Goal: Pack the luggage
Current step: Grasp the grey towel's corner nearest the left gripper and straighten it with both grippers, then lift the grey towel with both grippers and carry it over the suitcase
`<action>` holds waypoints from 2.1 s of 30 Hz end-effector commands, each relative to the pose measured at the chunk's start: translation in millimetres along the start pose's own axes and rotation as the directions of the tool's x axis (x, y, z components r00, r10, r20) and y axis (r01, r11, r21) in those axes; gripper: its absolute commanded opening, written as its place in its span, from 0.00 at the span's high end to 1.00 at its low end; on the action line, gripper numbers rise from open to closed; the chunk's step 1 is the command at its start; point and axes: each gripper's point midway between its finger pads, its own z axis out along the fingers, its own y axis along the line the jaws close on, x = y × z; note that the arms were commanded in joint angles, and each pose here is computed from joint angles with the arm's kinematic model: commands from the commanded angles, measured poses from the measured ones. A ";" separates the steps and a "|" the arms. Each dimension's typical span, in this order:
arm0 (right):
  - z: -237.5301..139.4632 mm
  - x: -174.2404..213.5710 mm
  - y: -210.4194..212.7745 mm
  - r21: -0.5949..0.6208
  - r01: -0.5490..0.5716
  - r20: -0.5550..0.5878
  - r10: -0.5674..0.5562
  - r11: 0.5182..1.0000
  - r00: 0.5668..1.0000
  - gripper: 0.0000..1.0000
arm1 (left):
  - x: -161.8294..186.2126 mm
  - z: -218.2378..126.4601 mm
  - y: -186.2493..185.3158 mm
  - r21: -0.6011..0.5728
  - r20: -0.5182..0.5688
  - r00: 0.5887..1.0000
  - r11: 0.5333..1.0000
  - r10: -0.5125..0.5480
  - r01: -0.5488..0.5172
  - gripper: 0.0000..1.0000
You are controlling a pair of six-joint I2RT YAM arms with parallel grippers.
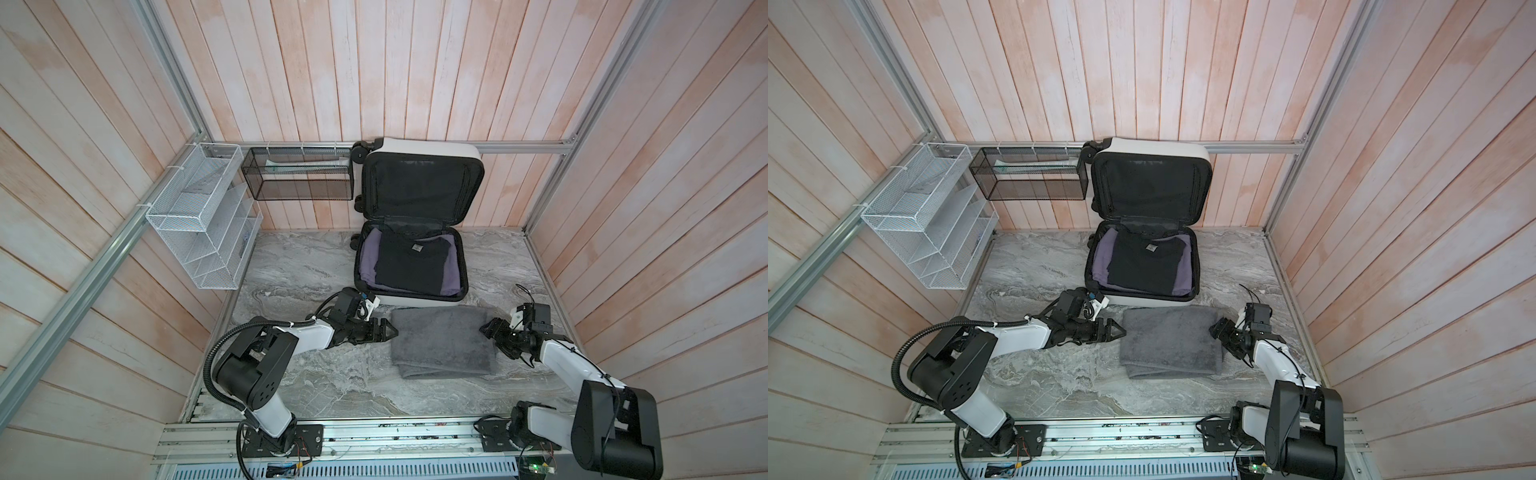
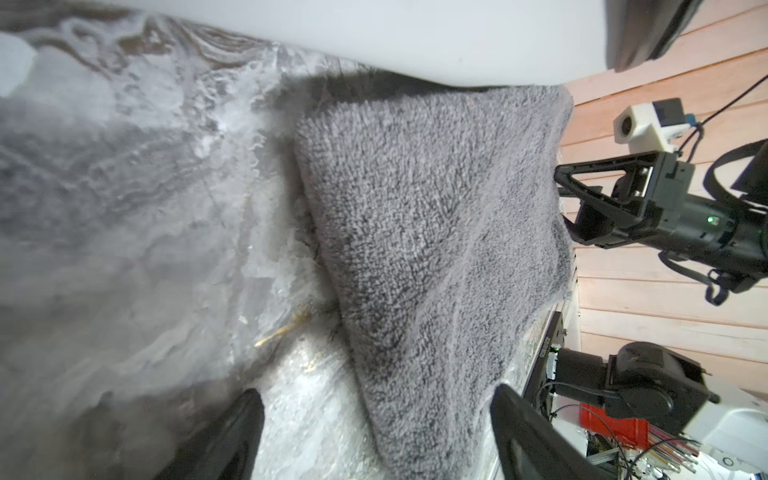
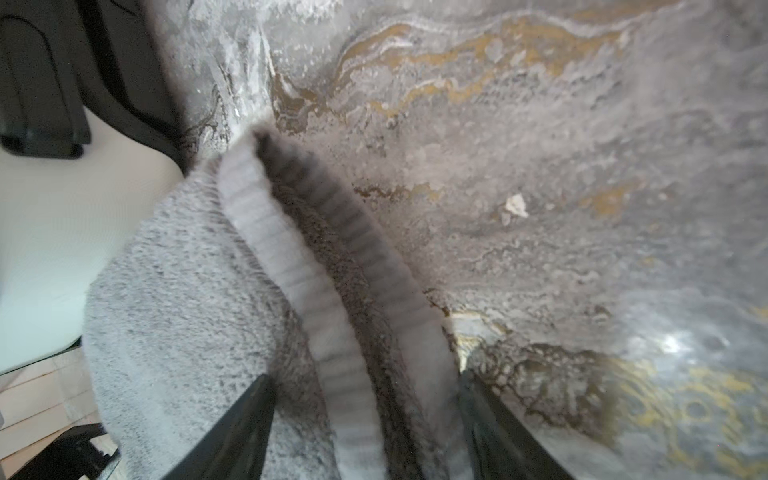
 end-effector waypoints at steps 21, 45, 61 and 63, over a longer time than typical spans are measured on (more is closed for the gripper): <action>-37.3 13.5 39.9 -0.160 0.058 0.031 -0.054 0.985 0.998 1.00 | 12.4 7.4 -51.8 0.135 0.034 0.999 0.991 0.006 -0.011 1.00; -130.1 -60.2 177.7 -0.430 0.161 0.230 -0.065 0.888 0.971 1.00 | -141.1 -142.6 -117.6 -0.012 0.444 0.879 0.982 0.173 -0.188 1.00; 14.1 -155.2 237.6 -0.319 0.158 0.184 -0.103 0.934 0.978 1.00 | -279.9 -115.5 -11.5 -0.129 0.431 0.885 0.983 0.175 -0.131 1.00; 30.6 -158.2 234.8 -0.309 0.146 0.165 -0.098 0.940 0.981 1.00 | -284.0 -106.2 0.1 -0.136 0.415 0.894 0.983 0.168 -0.121 1.00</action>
